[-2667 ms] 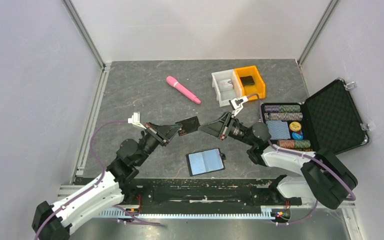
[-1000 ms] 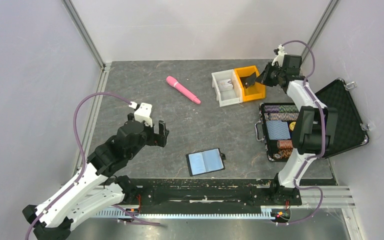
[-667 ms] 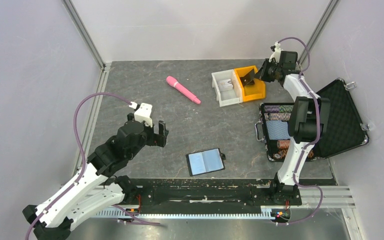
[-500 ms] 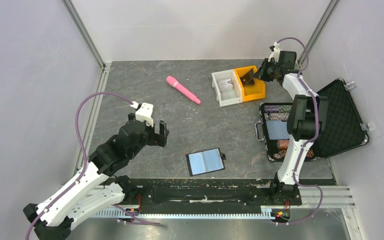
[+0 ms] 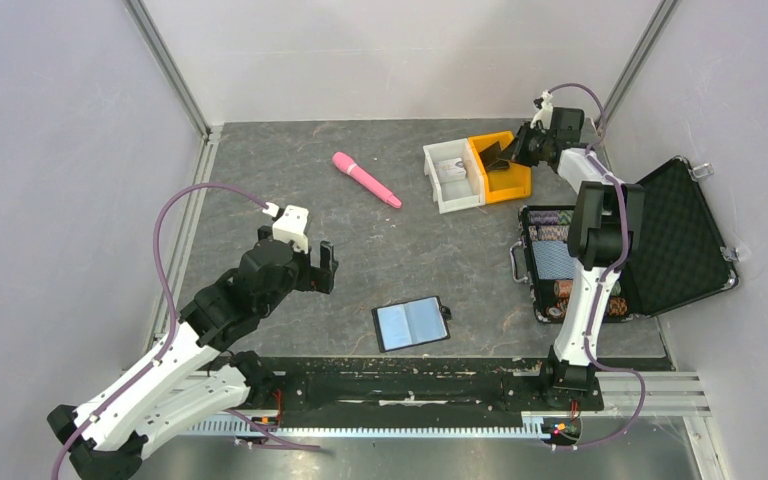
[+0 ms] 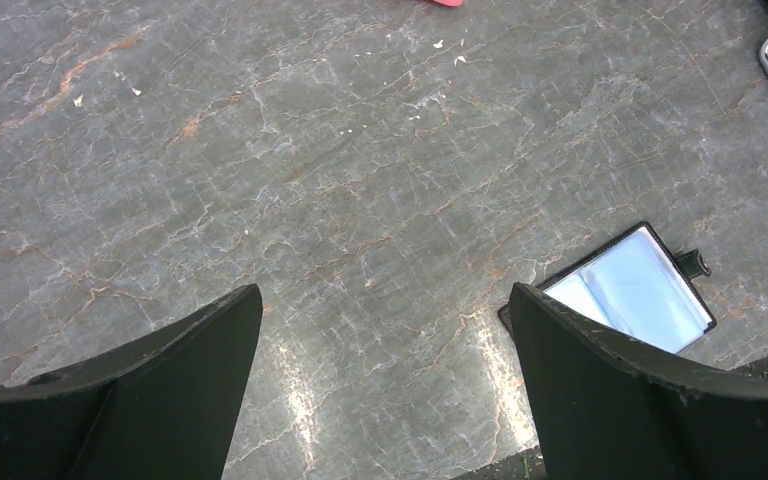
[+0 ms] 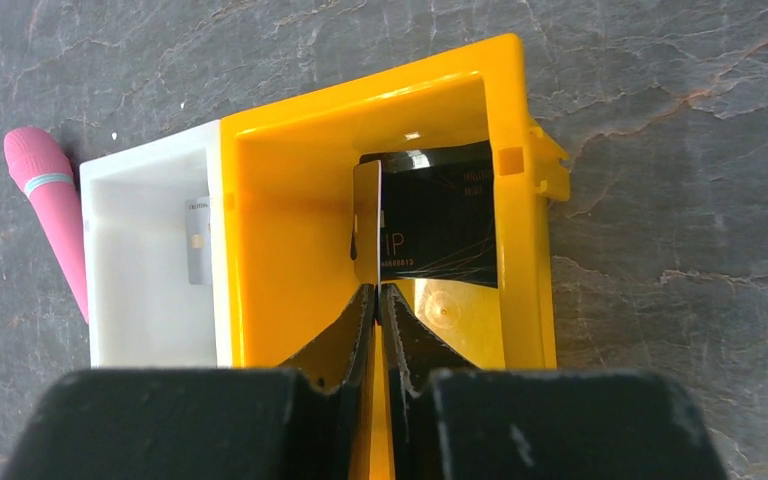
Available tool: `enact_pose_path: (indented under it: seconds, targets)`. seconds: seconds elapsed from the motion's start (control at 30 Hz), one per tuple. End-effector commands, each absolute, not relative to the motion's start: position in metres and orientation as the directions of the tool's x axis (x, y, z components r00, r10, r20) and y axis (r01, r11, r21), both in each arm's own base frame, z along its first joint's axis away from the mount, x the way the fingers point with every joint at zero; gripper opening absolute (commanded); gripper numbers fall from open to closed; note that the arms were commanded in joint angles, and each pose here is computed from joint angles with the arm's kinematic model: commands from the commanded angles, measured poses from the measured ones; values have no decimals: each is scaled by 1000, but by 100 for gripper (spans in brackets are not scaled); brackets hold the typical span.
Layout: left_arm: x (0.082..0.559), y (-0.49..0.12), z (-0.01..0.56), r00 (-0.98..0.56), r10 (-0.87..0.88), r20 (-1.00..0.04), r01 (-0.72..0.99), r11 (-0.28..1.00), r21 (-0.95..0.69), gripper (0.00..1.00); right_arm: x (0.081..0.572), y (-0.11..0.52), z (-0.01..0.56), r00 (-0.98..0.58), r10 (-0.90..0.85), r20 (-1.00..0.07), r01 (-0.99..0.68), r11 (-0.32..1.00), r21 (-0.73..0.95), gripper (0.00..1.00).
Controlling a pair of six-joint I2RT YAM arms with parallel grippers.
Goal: Take the credit cards out of the card holder
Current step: Place the credit card in the storage box.
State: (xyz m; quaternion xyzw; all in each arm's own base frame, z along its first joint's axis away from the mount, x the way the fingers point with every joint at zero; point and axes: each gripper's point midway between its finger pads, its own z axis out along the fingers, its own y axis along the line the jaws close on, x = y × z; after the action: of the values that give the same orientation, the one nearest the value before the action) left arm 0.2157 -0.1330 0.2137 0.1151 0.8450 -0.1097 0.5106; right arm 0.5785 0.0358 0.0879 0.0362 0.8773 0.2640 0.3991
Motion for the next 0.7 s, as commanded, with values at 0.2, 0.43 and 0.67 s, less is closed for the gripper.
enact_pose_path:
  seconds: [0.2, 0.43, 0.67]
  targets:
    - [222, -129, 217, -416, 120, -901, 309, 951, -16, 100, 603, 28, 102, -623, 298, -723, -133, 871, 473, 13]
    - [221, -129, 217, -415, 118, -902, 311, 950, -18, 100, 608, 22, 95, -622, 311, -719, -98, 879, 466, 14]
    - [220, -130, 216, -419, 111, -901, 309, 951, -27, 100, 611, 23, 123, -599, 310, -739, -114, 880, 461, 18]
